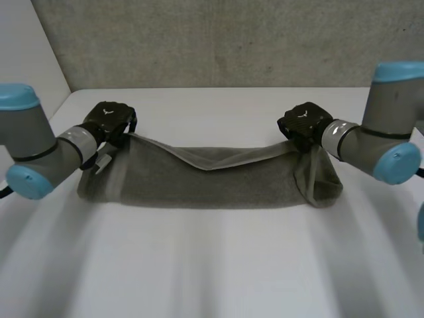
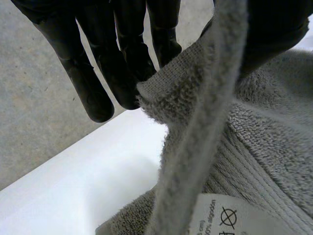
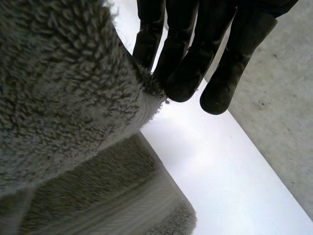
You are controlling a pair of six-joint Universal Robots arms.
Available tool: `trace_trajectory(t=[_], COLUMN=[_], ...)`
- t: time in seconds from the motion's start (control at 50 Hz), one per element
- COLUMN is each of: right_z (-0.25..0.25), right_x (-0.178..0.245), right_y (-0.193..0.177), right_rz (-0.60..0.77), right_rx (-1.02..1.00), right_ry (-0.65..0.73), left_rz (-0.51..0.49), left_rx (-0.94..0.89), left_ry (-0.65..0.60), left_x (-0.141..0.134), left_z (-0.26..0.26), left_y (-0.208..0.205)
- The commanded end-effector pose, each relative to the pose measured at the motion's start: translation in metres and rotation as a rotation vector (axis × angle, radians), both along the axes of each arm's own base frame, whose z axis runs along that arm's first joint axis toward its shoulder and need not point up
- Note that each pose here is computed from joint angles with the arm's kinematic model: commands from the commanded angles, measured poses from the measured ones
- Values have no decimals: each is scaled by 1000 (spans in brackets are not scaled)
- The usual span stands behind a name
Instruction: Fold the towel.
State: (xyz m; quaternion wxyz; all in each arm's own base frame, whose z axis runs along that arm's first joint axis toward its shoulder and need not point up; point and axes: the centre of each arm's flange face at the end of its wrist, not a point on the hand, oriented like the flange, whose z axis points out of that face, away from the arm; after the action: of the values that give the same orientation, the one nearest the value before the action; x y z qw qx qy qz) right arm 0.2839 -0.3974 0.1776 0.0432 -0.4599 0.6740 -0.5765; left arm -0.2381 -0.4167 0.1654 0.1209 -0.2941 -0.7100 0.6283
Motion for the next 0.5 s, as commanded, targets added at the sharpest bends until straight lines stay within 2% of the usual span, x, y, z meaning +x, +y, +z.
trace_trajectory(t=[0.02,0.2,0.38,0.5], right_z=[-21,-37,-46,-49], right_x=[7,11,11,8], right_y=[-23,-32,-33,-40], right_rz=[-51,-63,-67,-132], right_rx=[-96,-110,-97,-142], right_ry=[-6,-4,2,2], left_rz=[51,106,109,116], left_rx=[-14,-22,-10,-18], left_ry=[-10,-22,-27,-22], left_x=[0,2,2,2], left_z=[-21,-36,-45,-43], left_y=[-23,-37,-37,-39])
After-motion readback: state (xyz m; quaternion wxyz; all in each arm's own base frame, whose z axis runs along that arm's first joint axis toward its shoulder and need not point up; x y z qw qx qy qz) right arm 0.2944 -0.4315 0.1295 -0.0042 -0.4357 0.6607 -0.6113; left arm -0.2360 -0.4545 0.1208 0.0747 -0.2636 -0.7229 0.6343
